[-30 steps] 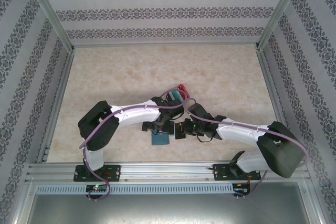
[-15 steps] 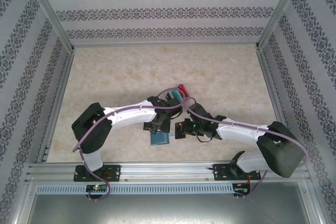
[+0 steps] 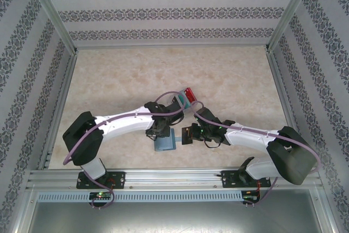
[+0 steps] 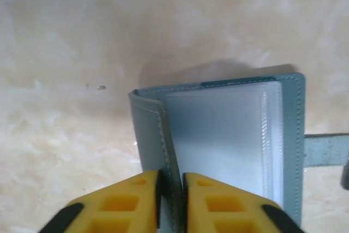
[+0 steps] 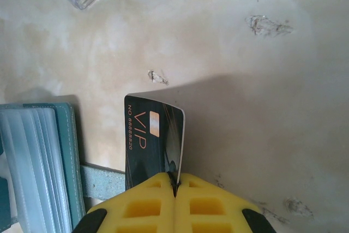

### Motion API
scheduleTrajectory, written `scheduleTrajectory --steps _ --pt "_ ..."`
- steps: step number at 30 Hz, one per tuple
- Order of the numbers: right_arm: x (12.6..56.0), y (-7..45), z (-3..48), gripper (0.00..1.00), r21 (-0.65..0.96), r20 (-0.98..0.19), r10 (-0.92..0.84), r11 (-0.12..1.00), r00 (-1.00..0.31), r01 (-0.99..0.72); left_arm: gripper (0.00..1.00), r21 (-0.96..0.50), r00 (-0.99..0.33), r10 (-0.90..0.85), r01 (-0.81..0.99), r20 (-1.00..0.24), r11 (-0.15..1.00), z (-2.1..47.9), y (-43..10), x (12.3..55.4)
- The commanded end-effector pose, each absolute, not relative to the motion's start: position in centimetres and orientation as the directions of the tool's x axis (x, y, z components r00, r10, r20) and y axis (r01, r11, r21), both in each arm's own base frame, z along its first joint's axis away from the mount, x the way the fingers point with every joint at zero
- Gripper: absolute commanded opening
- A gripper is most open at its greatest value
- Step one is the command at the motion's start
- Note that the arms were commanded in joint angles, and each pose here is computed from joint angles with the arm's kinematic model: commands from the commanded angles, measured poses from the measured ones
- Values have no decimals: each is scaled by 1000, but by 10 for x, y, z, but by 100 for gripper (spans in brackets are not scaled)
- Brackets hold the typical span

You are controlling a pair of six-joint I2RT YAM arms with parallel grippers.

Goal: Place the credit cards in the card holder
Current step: Open the card holder at the center of the table.

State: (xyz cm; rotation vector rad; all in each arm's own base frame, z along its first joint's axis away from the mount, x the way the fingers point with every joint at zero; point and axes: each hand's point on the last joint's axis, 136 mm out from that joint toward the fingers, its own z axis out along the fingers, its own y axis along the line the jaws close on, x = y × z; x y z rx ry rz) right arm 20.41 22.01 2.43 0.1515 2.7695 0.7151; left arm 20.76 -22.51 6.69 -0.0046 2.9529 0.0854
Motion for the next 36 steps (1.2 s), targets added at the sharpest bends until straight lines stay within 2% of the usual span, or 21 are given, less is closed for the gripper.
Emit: scheduleTrajectory --steps 1,3,7,13,18,26,36 --pt "191 178 -7 0 307 -198 193 943 -961 126 10 120 -986 -14 -34 -167 992 67 -200 196" --pt "192 178 -7 0 309 -200 196 943 -960 128 0 92 -986 -28 -44 -167 995 68 -199 195" --pt "195 180 -3 0 312 -207 189 943 -960 118 0 -28 -980 -71 -66 -184 997 68 -201 196" --pt "202 176 10 0 325 -234 200 938 -951 117 0 -361 -958 -87 19 -275 933 88 -240 205" --pt "205 160 17 0 309 -254 223 941 -941 139 0 -466 -947 -98 59 -305 883 93 -262 213" --pt "207 130 31 0 317 -279 258 934 -925 165 0 -552 -942 -99 101 -320 828 94 -297 230" --pt "222 148 92 0 507 -422 273 862 -864 25 0 -522 -951 -68 105 -302 846 85 -307 237"
